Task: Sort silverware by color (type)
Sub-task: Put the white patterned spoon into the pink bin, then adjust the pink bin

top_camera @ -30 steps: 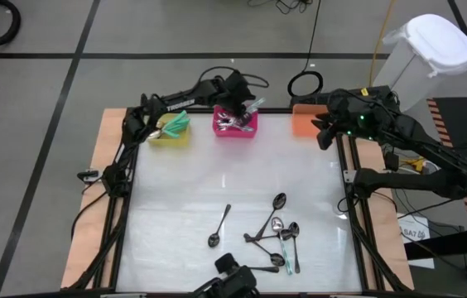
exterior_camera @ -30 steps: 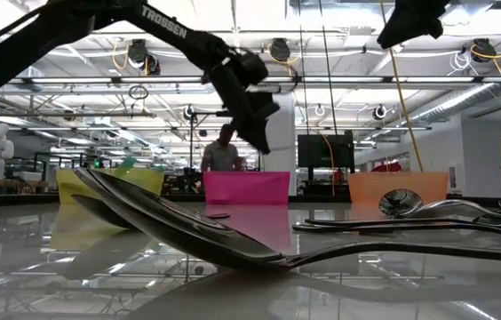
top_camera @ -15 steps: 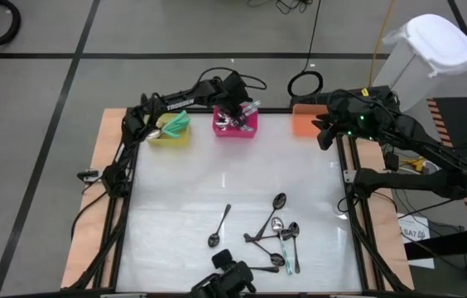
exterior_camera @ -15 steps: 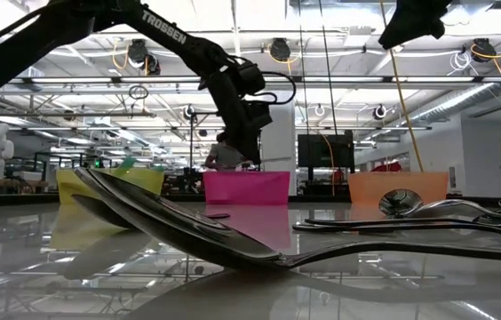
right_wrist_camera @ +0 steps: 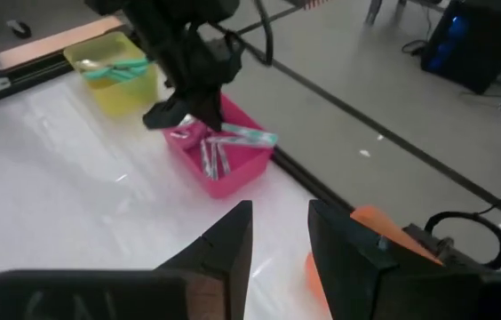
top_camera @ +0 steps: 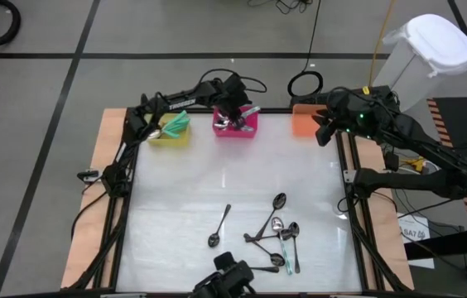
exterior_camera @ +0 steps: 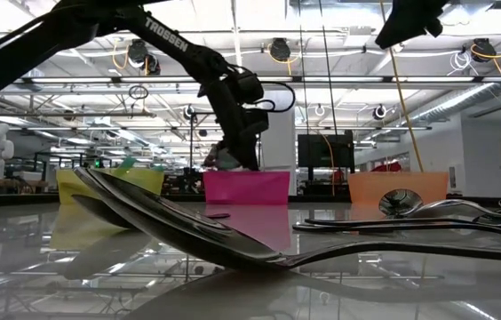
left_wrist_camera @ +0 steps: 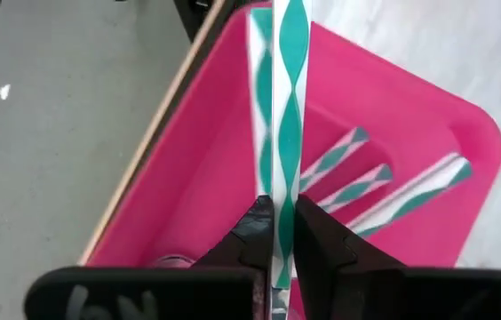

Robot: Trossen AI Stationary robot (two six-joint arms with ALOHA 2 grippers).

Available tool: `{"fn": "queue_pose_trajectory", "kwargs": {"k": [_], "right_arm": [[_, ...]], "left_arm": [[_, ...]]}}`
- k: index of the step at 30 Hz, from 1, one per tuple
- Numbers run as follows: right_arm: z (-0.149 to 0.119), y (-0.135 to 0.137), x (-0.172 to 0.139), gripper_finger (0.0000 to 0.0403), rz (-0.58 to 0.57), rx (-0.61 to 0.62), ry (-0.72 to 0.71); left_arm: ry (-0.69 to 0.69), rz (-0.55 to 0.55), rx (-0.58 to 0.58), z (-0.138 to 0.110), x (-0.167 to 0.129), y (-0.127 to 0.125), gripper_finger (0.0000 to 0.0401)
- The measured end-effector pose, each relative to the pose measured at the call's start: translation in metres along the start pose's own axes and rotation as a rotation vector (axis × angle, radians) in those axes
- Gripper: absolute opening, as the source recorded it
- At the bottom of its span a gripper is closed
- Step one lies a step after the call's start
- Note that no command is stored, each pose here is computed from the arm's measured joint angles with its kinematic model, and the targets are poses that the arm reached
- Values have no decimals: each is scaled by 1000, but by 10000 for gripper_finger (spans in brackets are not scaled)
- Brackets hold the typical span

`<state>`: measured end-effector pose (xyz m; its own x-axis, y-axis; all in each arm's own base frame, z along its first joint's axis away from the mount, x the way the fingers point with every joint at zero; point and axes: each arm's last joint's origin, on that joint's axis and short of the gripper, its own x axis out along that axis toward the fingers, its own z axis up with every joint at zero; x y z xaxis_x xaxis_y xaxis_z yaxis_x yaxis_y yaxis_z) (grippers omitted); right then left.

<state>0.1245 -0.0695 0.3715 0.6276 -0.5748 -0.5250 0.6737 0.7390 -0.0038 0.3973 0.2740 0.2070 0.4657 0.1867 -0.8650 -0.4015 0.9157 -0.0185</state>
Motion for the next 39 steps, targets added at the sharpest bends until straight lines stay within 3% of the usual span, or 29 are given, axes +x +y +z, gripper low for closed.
{"fn": "queue_pose_trajectory", "kwargs": {"k": [8, 12, 22, 32, 35, 39], "right_arm": [[7, -1, 9, 109, -18, 17, -28], [8, -1, 13, 109, -24, 22, -24], [8, -1, 16, 109, -23, 21, -14], [8, -1, 16, 109, -22, -5, -13], [8, -1, 16, 109, -22, -6, -13], [8, -1, 16, 109, -22, -39, -12]], "left_arm": [[89, -18, 2, -9, 12, -6, 31], [137, 47, -29, -13, 14, -7, 34], [130, 99, -51, -11, 16, -11, 83], [45, 149, -56, 30, -43, -14, 86], [24, 70, -17, 38, -61, -17, 85], [52, -92, 51, 33, -58, -29, 85]]}}
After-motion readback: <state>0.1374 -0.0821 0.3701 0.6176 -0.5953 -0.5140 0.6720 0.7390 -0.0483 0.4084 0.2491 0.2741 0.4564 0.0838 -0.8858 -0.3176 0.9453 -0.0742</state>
